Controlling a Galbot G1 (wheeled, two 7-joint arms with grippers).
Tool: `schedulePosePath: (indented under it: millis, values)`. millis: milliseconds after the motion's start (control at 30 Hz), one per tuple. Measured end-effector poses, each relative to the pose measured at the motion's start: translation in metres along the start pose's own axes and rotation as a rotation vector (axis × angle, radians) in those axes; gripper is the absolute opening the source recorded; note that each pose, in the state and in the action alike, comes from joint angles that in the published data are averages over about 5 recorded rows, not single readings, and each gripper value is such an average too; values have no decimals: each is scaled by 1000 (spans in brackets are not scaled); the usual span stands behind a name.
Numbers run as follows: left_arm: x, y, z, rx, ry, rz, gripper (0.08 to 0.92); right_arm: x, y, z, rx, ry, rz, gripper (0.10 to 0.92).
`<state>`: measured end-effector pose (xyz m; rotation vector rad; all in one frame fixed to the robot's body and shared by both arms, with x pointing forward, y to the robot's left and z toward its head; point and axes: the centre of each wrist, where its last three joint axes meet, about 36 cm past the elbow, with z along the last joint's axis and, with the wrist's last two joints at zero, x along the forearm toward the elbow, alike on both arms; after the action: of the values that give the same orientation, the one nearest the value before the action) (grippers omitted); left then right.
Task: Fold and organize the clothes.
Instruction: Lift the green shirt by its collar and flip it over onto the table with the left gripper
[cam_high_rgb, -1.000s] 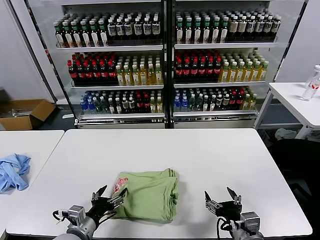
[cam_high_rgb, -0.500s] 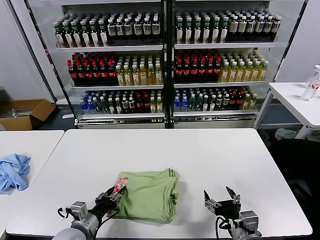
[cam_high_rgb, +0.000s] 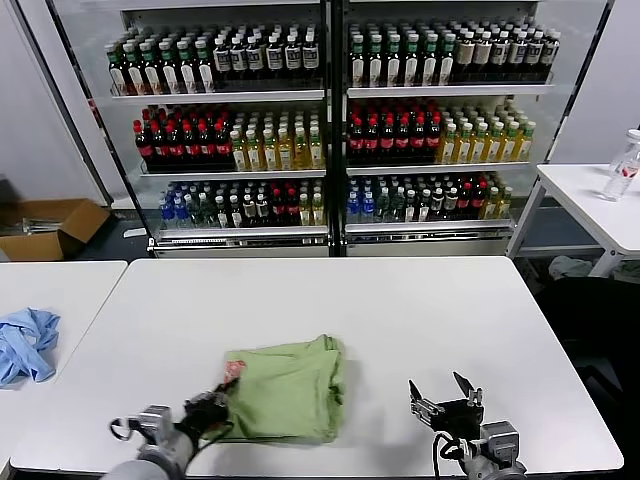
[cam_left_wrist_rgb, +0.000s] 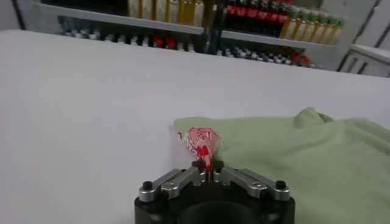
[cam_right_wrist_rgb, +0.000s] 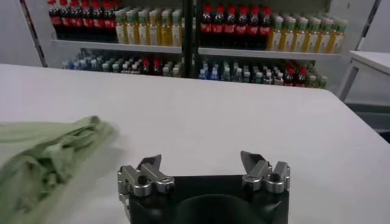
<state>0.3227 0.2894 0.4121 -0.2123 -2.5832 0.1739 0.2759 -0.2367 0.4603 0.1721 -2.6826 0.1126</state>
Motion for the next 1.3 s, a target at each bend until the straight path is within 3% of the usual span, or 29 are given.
schedulePosePath:
  millis: [267, 367, 467, 600, 700, 833, 967, 1067, 1167, 1300]
  values:
    - [57, 90, -71, 41, -130, -156, 106, -5, 1, -3, -13, -11, -8, 823]
    - [77, 110, -99, 49, -187, -180, 106, -6, 2, -2, -22, -12, -12, 823]
    - [91, 111, -121, 45, -241, -176, 106, -6, 3, -1, -27, -10, -12, 823]
    - [96, 94, -131, 30, -288, -145, 106, -5, 2, 0, -26, -7, -5, 823]
    - [85, 77, -122, 24, -282, -120, 106, -4, 1, 0, -24, -7, 0, 823]
    - [55, 43, -96, 24, -230, -56, 106, -4, 3, 0, -25, -7, 3, 823]
    - [16, -7, -63, 28, -154, 44, 106, -3, 4, 2, -28, -3, 5, 823]
    - [-10, -43, -45, 35, -121, 94, 106, -2, 4, 2, -26, -2, 8, 823]
    - [-33, -74, -36, 58, -125, 109, 118, -1, 2, 0, -22, -7, 11, 823]
    - [-58, -110, -40, 113, -174, 112, 208, -1, -2, -3, -14, -17, 14, 823]
